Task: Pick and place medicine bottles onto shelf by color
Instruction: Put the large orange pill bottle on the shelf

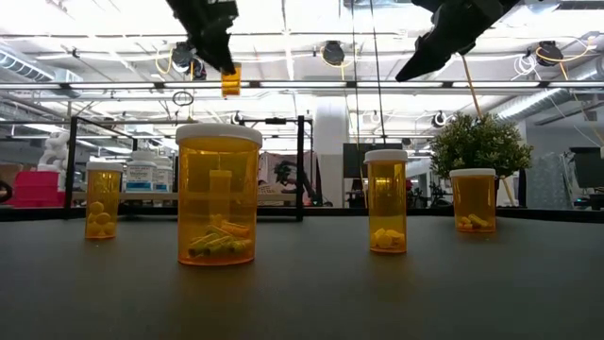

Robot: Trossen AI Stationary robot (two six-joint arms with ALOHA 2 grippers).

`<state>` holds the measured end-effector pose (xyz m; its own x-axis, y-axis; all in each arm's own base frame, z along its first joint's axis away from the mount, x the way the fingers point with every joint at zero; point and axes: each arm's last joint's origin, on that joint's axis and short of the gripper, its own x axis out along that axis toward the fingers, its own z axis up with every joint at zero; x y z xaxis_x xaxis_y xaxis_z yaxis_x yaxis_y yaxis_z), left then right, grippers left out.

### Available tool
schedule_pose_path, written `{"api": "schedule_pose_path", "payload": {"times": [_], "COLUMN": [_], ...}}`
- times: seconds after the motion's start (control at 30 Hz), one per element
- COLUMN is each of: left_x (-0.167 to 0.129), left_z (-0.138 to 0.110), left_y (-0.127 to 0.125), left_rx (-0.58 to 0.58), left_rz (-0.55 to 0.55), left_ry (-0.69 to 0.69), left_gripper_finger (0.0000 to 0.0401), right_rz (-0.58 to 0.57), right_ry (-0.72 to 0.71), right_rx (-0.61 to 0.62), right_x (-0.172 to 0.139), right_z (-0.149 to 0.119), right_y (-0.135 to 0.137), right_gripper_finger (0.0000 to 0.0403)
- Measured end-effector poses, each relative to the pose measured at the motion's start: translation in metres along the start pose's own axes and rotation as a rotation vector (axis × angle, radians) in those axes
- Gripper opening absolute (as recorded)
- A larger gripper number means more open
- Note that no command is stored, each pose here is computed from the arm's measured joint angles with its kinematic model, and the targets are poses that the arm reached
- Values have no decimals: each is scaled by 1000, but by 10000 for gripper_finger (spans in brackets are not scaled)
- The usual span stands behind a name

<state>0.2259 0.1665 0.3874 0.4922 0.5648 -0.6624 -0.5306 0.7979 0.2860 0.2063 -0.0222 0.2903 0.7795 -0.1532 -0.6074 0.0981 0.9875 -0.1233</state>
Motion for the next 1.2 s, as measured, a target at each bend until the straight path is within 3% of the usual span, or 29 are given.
{"api": "schedule_pose_path", "payload": {"times": [0.13,0.47,0.93,1.2], "left_x": [14,66,99,109], "left_z": [-17,-66,-114,-128], "left_y": [21,26,22,21], "left_rx": [-160,-311,-451,-468], "left_rz": [56,105,201,219], "left_ry": [70,141,182,163], "left_gripper_finger": [211,211,211,211], "right_rz": [0,0,-4,-4], "right_ry": [0,0,-37,-39], "right_rx": [-2,-6,-17,-18], "right_x": [0,0,0,0], "right_z": [0,0,4,4], "right_y": [0,0,0,0], "right_gripper_finger": [297,297,297,297]}}
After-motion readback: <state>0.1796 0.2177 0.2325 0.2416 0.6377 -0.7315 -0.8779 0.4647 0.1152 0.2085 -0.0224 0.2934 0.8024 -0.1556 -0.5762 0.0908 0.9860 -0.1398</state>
